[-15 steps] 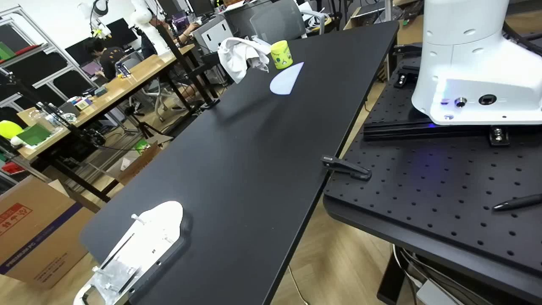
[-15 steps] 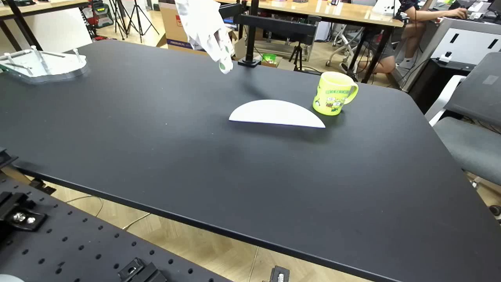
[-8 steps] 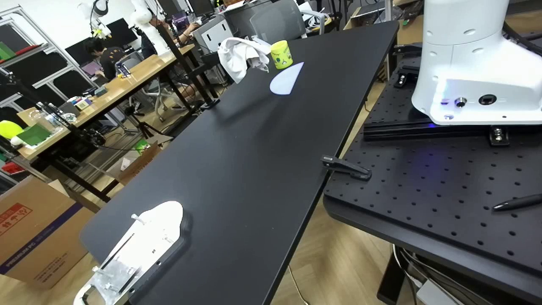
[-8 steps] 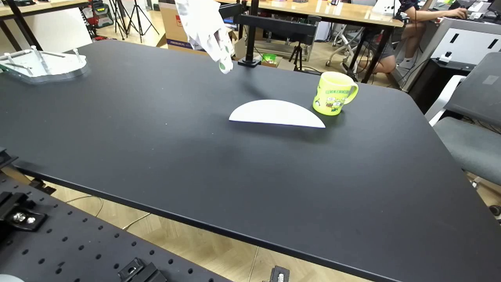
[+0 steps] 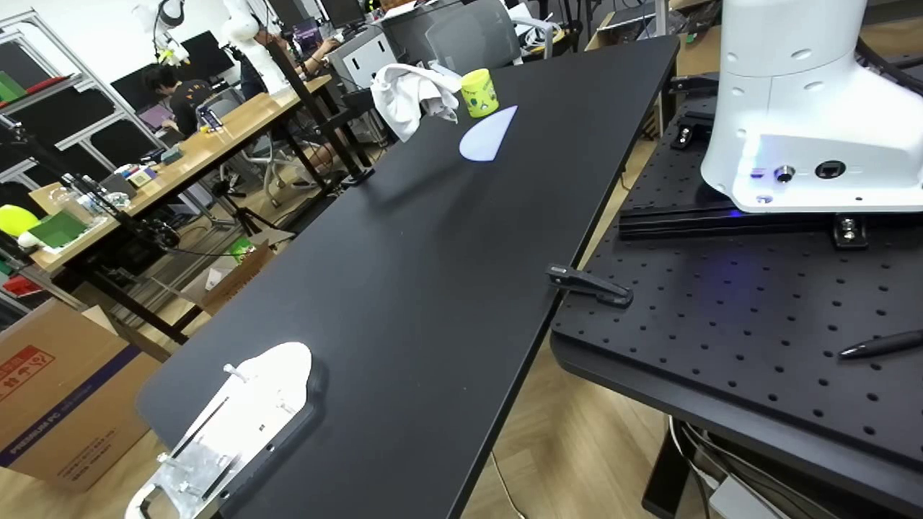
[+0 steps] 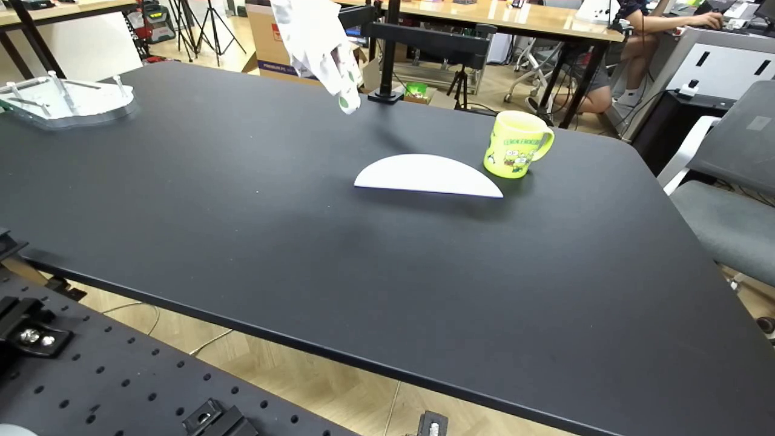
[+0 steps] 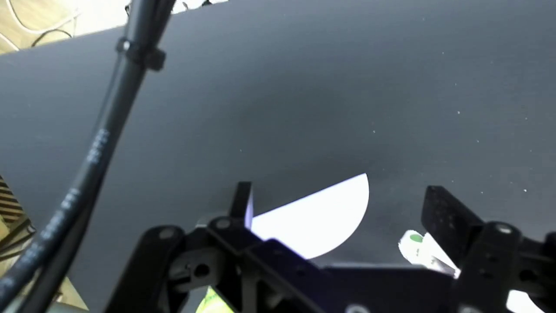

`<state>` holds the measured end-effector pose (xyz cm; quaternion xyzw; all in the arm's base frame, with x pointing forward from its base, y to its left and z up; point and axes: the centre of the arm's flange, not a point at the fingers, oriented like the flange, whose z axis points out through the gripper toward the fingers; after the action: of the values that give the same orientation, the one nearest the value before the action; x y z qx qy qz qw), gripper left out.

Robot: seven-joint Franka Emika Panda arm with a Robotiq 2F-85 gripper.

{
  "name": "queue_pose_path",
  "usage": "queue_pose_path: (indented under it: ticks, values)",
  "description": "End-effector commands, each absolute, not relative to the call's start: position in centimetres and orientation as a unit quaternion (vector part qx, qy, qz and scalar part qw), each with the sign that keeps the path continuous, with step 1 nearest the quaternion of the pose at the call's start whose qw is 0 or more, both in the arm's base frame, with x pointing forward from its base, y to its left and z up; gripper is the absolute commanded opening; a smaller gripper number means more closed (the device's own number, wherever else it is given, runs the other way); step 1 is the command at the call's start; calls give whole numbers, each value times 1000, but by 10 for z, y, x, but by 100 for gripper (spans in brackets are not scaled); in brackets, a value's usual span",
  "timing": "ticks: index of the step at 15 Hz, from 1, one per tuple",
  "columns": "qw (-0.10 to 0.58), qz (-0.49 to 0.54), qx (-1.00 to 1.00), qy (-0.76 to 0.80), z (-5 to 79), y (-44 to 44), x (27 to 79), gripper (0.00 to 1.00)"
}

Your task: Take the cloth down and place it on the table

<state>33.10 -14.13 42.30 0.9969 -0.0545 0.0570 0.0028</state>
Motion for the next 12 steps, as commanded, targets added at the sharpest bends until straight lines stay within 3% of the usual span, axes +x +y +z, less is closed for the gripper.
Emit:
queue_pose_path:
  ticks: [1, 12]
  values:
    - [5, 86, 996, -30, 410, -102, 373, 100]
    - [48, 112, 976, 179, 385, 2, 455, 100]
